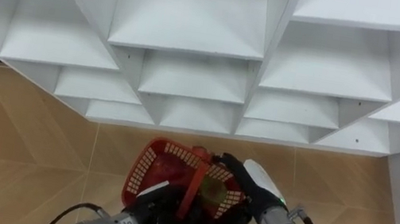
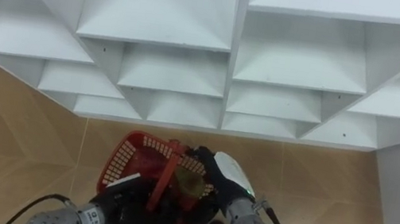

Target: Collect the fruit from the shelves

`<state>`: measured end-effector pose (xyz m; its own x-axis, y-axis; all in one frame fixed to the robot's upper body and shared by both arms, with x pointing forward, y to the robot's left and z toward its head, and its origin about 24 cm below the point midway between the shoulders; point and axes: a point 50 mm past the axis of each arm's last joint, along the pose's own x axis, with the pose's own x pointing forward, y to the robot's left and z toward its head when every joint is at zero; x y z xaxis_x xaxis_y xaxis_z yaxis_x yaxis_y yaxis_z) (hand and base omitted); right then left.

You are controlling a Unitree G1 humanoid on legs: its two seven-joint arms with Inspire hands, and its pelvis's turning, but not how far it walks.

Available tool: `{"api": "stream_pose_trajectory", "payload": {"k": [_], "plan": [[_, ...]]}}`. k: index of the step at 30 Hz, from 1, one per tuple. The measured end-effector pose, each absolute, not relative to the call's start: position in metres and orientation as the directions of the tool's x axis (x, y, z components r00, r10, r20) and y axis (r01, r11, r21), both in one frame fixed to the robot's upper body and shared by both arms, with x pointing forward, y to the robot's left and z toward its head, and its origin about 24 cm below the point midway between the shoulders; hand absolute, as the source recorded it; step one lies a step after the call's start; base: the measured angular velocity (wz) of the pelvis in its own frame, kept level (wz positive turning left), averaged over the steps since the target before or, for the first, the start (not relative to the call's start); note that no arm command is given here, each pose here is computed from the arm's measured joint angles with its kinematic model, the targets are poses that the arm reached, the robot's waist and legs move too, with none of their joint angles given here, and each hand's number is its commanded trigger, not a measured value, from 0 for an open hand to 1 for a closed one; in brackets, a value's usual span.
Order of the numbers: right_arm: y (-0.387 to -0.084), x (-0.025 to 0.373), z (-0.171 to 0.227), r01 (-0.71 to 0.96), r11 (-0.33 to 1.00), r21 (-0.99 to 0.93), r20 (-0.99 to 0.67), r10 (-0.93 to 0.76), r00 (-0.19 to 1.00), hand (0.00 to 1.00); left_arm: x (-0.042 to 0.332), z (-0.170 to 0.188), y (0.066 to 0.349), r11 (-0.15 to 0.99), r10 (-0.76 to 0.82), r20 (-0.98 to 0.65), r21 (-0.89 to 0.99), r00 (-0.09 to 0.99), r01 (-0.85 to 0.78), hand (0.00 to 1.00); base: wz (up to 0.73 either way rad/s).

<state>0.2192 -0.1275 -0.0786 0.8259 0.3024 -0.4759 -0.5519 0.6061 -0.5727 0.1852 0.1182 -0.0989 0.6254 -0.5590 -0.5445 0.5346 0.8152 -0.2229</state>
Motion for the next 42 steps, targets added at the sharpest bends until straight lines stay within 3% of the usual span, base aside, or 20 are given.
{"api": "stream_pose_trajectory", "payload": {"k": [13, 19, 26, 33, 42], "plan": [[-0.138, 0.202, -0.095, -0.546, 0.72, -0.428, -0.535, 0.285, 0.795, 0.0, 0.183, -0.104, 0.139, 0.859, -0.464, -0.6, -0.124, 0.652, 0.497, 1.0, 0.01], [-0.151, 0.179, -0.11, -0.534, 0.782, -0.321, -0.607, 0.262, 0.75, 0.0, 0.154, -0.127, 0.164, 0.901, -0.361, -0.705, -0.094, 0.61, 0.424, 1.0, 0.02], [-0.203, 0.144, -0.123, -0.382, 0.869, -0.314, -0.687, 0.069, 0.723, 0.0, 0.121, -0.14, 0.2, 0.978, -0.166, -0.774, -0.049, 0.611, 0.203, 1.0, 0.05], [-0.216, 0.114, -0.133, -0.308, 0.905, -0.293, -0.737, -0.008, 0.676, 0.0, 0.086, -0.149, 0.231, 0.999, 0.002, -0.828, -0.022, 0.561, -0.036, 1.0, -0.01], [-0.229, 0.085, -0.149, -0.202, 0.941, -0.271, -0.819, -0.115, 0.562, 0.0, 0.053, -0.157, 0.238, 0.973, 0.073, -0.875, -0.042, 0.478, -0.226, 1.0, 0.01]]}}
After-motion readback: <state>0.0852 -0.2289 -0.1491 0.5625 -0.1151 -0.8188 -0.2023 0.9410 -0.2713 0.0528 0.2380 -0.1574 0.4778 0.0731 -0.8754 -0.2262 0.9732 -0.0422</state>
